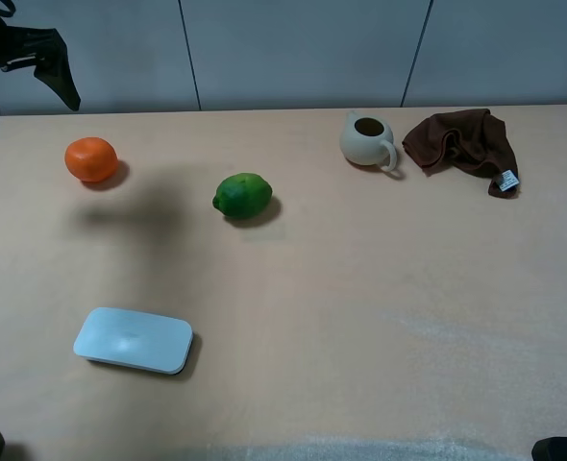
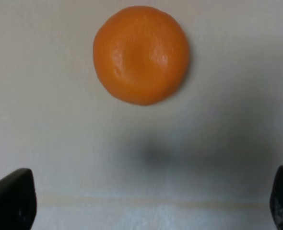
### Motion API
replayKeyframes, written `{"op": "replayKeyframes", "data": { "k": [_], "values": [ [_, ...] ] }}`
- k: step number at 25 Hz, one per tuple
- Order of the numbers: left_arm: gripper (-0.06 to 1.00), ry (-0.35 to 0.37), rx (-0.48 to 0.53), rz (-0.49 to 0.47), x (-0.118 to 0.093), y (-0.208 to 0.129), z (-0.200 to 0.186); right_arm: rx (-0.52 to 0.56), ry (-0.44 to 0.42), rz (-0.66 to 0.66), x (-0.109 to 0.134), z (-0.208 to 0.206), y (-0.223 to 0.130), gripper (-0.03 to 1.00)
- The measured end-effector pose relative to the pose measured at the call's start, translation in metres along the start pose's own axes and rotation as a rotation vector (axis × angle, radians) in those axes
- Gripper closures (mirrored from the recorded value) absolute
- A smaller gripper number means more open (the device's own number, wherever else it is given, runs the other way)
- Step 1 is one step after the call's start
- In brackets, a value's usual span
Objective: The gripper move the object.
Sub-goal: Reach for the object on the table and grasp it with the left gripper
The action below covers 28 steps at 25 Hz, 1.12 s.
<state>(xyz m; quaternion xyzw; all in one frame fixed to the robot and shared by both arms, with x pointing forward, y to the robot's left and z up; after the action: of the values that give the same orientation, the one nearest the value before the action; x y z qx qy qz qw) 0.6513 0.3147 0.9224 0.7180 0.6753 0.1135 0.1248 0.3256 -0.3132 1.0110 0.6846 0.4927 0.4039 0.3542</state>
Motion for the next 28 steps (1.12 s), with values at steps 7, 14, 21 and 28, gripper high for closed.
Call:
{"op": "replayKeyframes", "data": {
  "k": [7, 14, 21, 28],
  "values": [
    [-0.05, 0.013, 0.065, -0.010, 0.001, -0.002, 0.035, 0.000, 0.000, 0.000, 0.000, 0.000, 0.000, 0.27],
    [-0.05, 0.058, 0.092, 0.020, -0.001, 0.005, 0.060, 0.000, 0.000, 0.000, 0.000, 0.000, 0.000, 0.27],
    [-0.05, 0.072, 0.102, 0.020, -0.005, 0.013, 0.084, 0.000, 0.000, 0.000, 0.000, 0.000, 0.000, 0.27],
    [-0.05, 0.067, 0.104, 0.033, -0.013, 0.019, 0.116, 0.001, 0.000, 0.001, 0.000, 0.000, 0.000, 0.27]
  ]
}}
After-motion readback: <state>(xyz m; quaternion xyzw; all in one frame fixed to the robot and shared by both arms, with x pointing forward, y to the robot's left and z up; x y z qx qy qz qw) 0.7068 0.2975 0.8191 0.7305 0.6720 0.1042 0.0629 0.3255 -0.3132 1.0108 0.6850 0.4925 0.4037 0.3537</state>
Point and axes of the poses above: a point on each arm's last joint axis where the gripper is mounted, z pointing out along that axis toward the gripper, x along the wrist's bending axis when the last joint is at zero, y = z × x, the point moved 10 cm from there along z, pointing out along that axis toward the gripper, and after that the axes turned 10 degrees about z, right-handed, at the moved point
